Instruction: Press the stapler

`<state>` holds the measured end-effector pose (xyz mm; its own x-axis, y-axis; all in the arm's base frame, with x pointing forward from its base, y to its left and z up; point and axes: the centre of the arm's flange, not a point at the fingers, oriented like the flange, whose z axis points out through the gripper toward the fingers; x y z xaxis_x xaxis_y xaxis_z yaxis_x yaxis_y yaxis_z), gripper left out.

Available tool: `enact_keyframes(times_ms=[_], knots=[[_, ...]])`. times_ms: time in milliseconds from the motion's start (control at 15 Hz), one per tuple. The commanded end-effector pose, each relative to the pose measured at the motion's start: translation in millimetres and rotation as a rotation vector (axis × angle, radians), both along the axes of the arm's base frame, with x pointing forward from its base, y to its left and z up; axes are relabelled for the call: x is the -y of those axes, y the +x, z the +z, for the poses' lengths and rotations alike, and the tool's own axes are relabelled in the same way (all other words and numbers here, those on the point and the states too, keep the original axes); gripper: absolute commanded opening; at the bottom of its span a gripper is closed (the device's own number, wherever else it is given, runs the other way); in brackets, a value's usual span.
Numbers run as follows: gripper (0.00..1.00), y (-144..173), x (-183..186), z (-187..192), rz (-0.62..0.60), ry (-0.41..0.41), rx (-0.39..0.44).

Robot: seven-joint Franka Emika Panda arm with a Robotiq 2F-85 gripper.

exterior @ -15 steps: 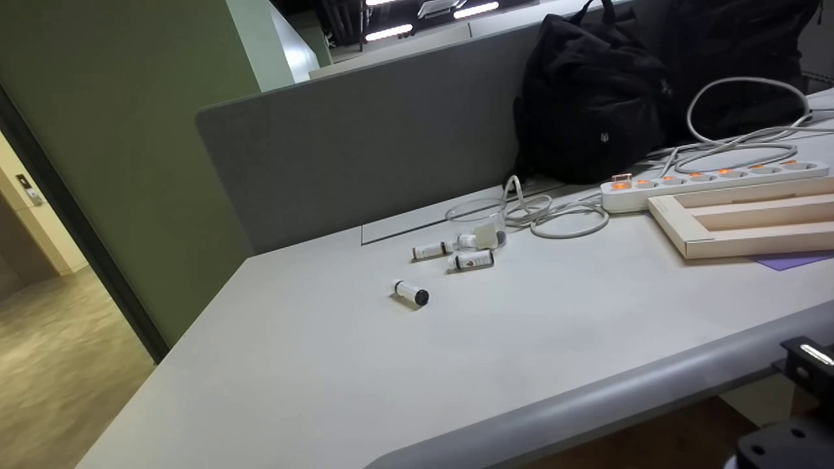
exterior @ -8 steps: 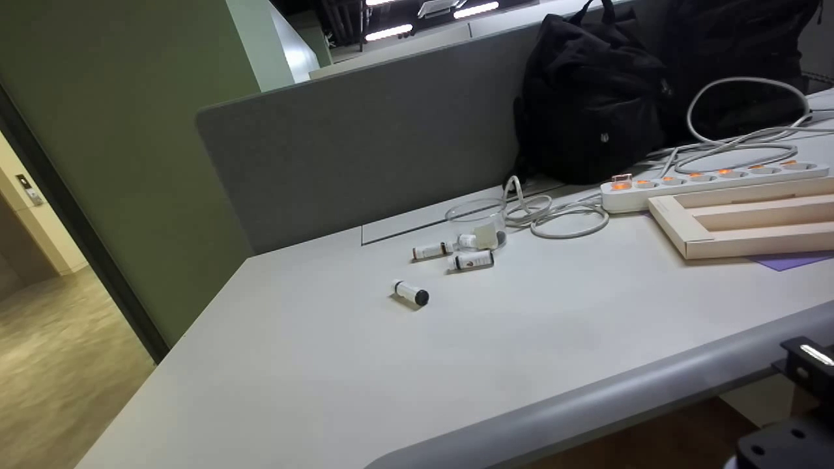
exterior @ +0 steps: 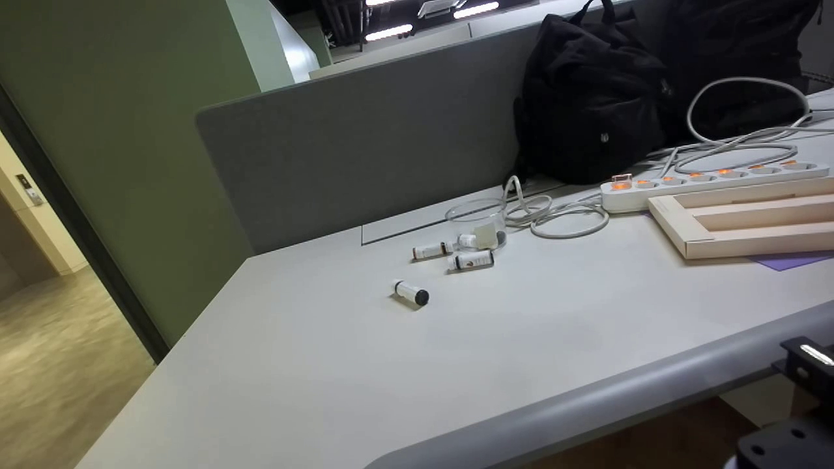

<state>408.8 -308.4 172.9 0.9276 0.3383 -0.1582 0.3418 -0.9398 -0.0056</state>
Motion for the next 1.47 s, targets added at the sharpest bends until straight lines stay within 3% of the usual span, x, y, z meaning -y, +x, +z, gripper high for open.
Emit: enact_keyframes(times_ms=[0,1000,1400], knots=[[0.00,2.1,4.8,7.5,-0.004,0.044,-0.001],[0.00,-6.5,1.2,-11.3,0.034,0.040,-0.004],[0.00,0.8,5.7,-25.7,0.044,-0.016,-0.015]])
